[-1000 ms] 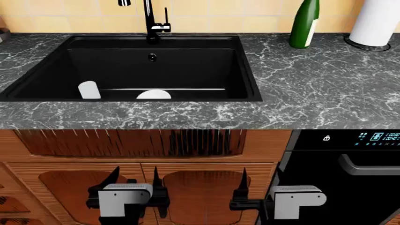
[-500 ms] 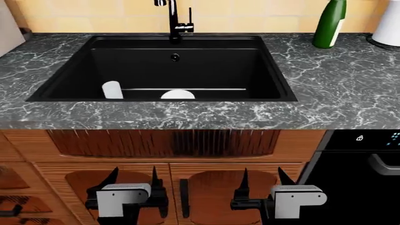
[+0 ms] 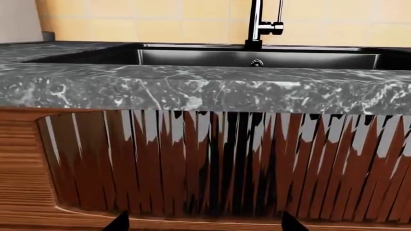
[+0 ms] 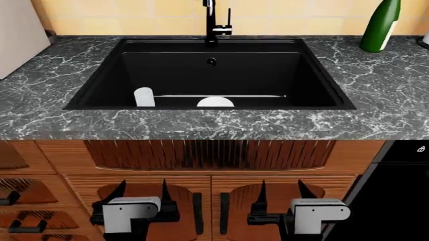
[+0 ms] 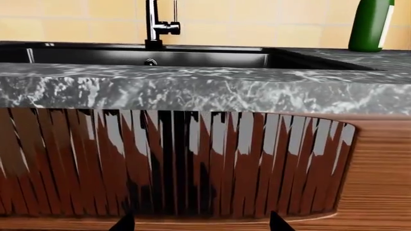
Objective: Pick the cup and bowl from the sink and place them on the counter for drying.
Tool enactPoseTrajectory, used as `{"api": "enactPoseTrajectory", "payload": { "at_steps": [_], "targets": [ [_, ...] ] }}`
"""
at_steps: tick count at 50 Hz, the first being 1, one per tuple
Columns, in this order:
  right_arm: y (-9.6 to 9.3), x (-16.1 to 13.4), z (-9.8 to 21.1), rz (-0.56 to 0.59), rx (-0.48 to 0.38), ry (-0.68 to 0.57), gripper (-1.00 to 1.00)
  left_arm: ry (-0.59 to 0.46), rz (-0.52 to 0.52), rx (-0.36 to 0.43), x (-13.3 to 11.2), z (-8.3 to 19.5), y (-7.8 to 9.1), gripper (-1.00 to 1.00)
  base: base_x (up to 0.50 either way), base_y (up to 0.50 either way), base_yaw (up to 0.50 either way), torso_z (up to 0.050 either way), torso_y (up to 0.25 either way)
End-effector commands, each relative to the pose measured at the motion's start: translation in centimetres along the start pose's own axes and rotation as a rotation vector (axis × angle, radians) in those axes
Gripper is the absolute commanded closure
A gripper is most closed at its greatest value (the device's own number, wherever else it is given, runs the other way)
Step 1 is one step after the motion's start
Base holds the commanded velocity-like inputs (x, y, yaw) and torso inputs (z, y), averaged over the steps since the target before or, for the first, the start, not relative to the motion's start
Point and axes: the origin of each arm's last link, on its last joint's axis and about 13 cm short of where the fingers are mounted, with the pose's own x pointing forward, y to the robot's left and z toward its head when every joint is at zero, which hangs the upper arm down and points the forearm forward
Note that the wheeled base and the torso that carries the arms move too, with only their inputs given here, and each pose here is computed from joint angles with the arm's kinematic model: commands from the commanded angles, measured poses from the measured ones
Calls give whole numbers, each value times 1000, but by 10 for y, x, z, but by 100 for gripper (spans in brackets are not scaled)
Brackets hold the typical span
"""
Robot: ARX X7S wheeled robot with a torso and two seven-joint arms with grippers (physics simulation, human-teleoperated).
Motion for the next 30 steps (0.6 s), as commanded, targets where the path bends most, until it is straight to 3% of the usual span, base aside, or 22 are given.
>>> {"api": "enactPoseTrajectory", "payload": {
  "at_steps": [1, 23, 30],
  "targets": [
    [-1, 0, -1, -4, -6, 3, -100, 10, 4, -6, 2, -1, -1, -100, 90, 0, 0, 0, 0],
    [-1, 1, -2, -24, -17, 23, -100, 31, 22, -4, 7, 0, -4, -100, 48, 0, 0, 0, 0],
    [-1, 1, -1, -23, -16, 23, -100, -10, 13, 13, 5, 1, -3, -100, 0, 0, 0, 8, 0]
  ]
}}
